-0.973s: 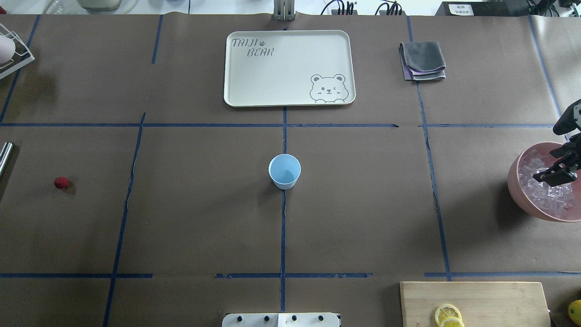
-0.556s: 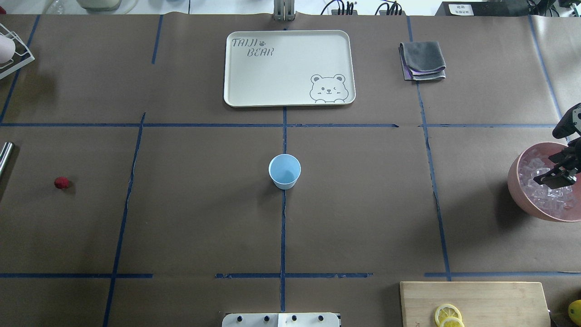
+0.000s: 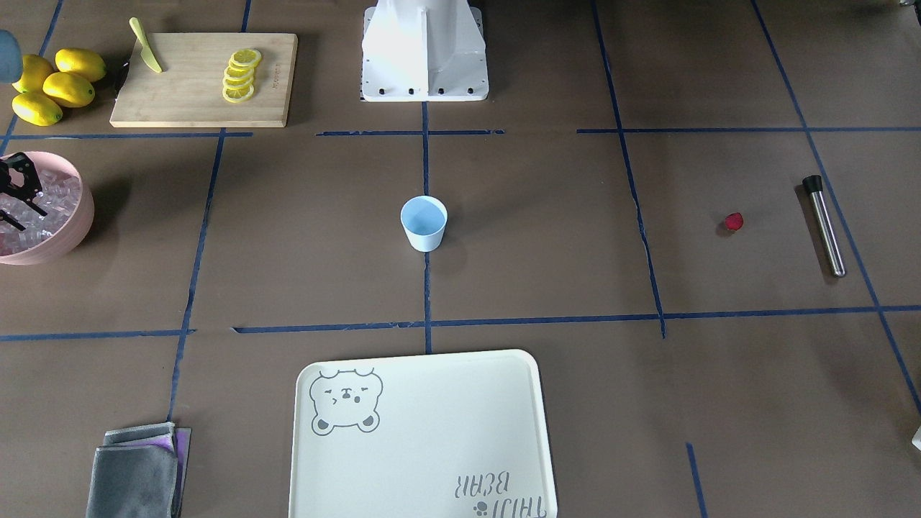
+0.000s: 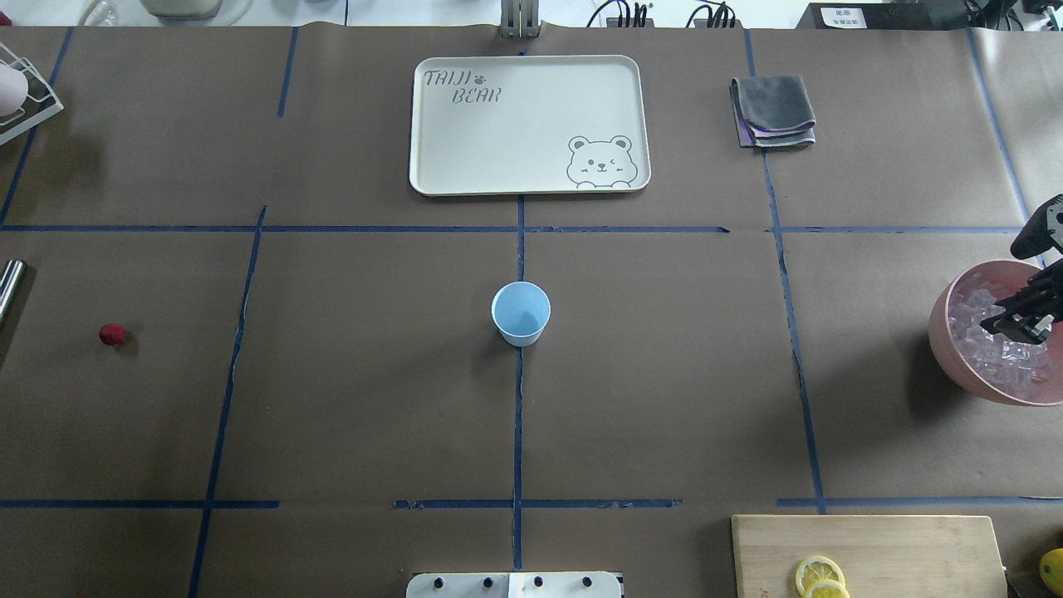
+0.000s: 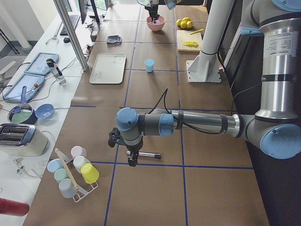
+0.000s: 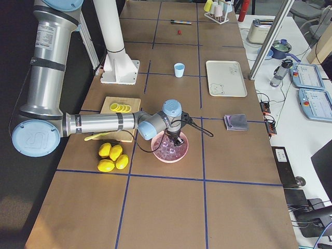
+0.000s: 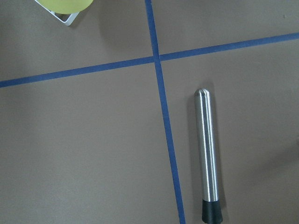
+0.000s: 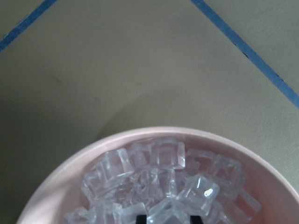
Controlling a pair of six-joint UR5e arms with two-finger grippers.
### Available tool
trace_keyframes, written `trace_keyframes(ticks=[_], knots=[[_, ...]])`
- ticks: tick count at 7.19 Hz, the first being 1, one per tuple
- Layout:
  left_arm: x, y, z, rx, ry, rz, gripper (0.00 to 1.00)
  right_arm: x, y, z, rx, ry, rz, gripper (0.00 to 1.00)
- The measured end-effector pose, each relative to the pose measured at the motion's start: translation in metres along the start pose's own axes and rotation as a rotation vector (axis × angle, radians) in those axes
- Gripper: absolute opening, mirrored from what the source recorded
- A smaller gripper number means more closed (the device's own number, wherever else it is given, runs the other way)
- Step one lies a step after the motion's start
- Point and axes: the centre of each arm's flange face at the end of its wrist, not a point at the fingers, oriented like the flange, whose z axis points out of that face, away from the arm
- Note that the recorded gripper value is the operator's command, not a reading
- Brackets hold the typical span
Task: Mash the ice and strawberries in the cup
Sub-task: 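Grasp an ice cube from the bowl with the right gripper and lift, then carry the ice cube with the right gripper over the light-blue cup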
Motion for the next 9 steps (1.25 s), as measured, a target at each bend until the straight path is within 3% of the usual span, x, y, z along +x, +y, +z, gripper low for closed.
trace_keyframes(ticks=[2, 4, 5, 7, 9], knots=[[0.000, 0.000, 0.000, 0.000, 0.000, 0.000, 1.00, 0.006, -0.003, -0.017, 0.032, 0.013, 0.019, 0.03], [0.001, 0.000, -0.001, 0.001, 0.000, 0.001, 1.00, 0.012, -0.011, -0.049, 0.044, 0.035, 0.126, 0.02], [0.001, 0.000, -0.001, 0.002, 0.000, 0.002, 1.00, 0.008, -0.032, -0.067, 0.054, 0.036, 0.235, 0.02], [0.002, -0.001, -0.002, 0.004, 0.001, 0.004, 1.00, -0.021, -0.109, -0.085, 0.098, -0.006, 0.424, 0.02], [0.003, -0.001, -0.003, 0.007, 0.000, 0.007, 1.00, -0.072, -0.182, -0.083, 0.118, -0.064, 0.509, 0.02]])
